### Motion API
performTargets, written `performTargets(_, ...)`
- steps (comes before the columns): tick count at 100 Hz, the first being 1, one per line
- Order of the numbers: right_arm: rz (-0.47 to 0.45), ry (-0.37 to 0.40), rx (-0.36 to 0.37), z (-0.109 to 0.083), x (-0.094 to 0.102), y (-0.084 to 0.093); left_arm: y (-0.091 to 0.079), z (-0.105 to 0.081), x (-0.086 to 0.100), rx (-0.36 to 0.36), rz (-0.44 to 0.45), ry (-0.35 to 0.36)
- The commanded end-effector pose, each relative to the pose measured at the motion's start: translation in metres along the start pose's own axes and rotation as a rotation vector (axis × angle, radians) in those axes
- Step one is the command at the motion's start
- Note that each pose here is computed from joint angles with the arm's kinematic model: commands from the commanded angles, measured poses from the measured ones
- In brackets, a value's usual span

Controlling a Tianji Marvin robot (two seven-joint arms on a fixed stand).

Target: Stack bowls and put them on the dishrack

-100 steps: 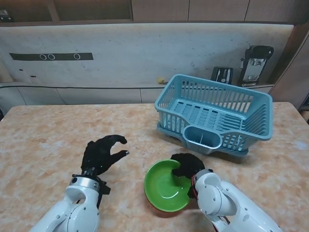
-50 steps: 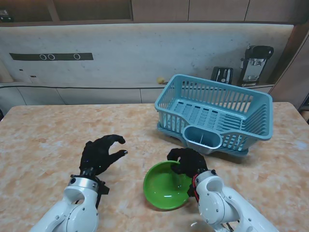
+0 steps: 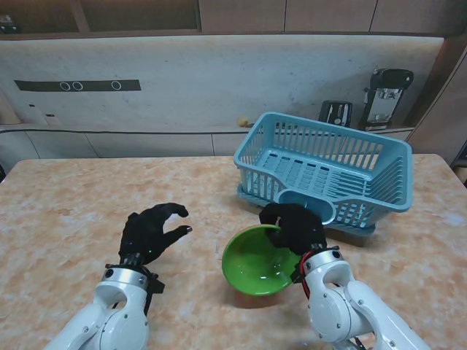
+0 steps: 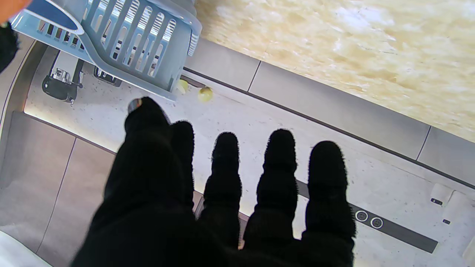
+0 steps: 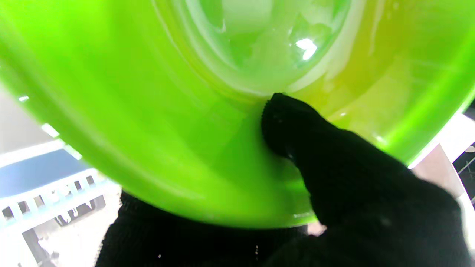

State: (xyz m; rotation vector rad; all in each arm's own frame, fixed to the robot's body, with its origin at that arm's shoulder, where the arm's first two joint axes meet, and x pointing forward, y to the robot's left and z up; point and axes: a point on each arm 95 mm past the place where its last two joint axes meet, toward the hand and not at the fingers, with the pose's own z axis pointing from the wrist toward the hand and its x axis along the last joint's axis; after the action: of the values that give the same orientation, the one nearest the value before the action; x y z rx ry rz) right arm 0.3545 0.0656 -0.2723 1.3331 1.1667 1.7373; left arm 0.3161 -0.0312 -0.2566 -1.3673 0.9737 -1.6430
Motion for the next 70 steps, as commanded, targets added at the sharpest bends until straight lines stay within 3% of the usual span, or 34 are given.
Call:
performTargets(1, 0.001, 0.02, -0.036, -0.001, 0.009, 0.014, 0.0, -0.002, 0.002, -0.011, -0.005, -0.002)
performTargets(70, -0.116, -0.006, -0.319, 0.003, 0.011, 0.111, 0.003, 0.0, 0.003, -0.016, -0.013, 0.003)
